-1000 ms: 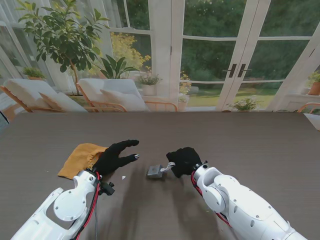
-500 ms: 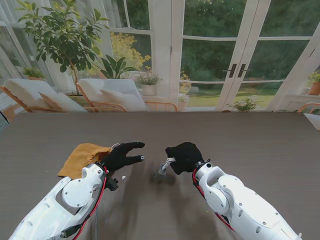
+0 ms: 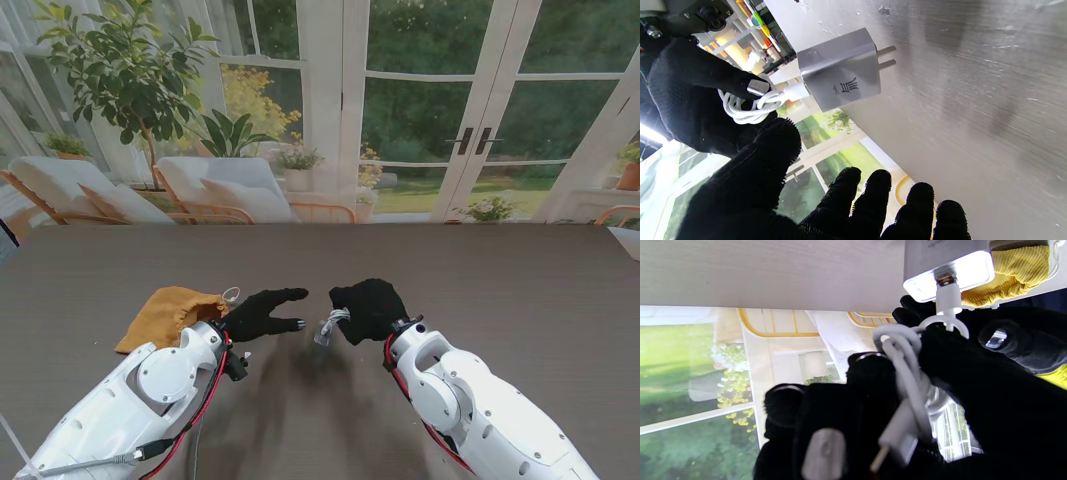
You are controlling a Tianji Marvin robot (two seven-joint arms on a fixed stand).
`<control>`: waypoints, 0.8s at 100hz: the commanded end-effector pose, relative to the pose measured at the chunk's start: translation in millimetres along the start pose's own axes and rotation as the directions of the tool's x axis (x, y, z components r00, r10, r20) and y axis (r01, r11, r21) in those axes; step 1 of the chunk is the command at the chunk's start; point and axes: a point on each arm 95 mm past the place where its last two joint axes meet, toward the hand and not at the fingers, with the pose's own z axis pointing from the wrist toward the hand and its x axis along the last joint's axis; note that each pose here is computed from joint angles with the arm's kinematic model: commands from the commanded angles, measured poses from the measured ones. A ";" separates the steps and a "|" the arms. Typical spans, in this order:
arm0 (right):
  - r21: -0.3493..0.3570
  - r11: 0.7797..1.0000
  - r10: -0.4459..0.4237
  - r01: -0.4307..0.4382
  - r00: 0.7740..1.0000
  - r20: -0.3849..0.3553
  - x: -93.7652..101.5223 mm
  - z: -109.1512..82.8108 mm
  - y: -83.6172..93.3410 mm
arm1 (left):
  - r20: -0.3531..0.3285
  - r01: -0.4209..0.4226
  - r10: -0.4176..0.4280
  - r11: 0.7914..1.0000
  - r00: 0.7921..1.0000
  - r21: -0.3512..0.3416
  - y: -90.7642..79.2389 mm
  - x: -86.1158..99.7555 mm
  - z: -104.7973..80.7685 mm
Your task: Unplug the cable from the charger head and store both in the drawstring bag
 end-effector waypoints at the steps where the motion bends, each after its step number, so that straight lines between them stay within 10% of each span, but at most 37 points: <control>1: -0.003 1.000 0.002 -0.002 1.000 -0.009 6.5 2.6 5.0 | -0.020 0.001 -0.001 1.000 1.000 -0.026 1.6 4.9 4.6; 80: -0.045 0.997 0.060 -0.059 0.998 0.027 22.4 10.8 30.7 | -0.134 -0.039 0.025 0.994 0.991 -0.104 8.8 12.7 26.7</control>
